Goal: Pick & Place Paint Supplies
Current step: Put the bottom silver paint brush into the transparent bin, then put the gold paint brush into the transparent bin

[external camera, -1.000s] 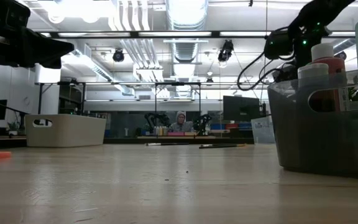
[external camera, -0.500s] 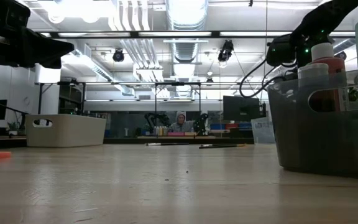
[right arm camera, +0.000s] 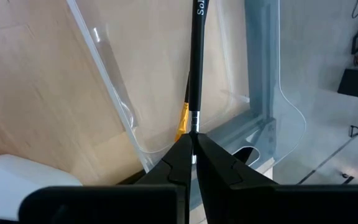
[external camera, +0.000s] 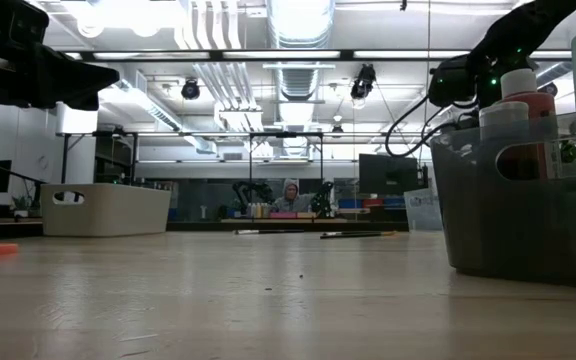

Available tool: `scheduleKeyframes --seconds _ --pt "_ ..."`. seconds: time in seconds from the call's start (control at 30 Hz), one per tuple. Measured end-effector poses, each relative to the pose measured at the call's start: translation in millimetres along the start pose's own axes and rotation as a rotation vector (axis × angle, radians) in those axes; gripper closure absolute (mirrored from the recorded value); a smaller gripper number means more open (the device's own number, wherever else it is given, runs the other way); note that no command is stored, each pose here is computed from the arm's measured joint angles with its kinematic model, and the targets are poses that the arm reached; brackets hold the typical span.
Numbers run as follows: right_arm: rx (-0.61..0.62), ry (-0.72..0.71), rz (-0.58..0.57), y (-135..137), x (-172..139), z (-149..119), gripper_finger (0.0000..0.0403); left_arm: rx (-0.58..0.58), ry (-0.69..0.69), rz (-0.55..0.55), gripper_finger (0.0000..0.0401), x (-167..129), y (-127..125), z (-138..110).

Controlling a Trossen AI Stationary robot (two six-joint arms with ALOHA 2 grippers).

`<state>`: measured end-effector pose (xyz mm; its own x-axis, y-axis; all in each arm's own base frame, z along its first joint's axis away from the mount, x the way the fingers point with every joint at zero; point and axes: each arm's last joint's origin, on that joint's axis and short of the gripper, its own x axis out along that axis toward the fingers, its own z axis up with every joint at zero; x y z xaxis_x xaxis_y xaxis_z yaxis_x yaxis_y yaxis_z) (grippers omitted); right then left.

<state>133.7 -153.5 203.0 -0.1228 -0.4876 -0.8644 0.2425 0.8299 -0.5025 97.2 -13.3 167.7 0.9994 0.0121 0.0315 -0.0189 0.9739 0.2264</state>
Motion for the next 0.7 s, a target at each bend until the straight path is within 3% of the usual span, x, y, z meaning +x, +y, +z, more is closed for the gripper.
scheduleKeyframes --seconds 0.13,0.43,0.7 --pt "0.0 0.0 0.0 0.1 0.0 0.0 0.0379 0.0 0.0 0.0 0.0401 0.0 0.0 0.0" --pt "0.054 -0.003 -0.002 -0.1 -0.1 0.4 0.0279 0.0 0.0 0.001 0.0401 0.0 0.0 0.0" --pt "0.057 -0.016 -0.022 -2.7 -2.0 2.1 0.027 0.0 0.0 0.0 0.0401 0.0 0.0 0.0"
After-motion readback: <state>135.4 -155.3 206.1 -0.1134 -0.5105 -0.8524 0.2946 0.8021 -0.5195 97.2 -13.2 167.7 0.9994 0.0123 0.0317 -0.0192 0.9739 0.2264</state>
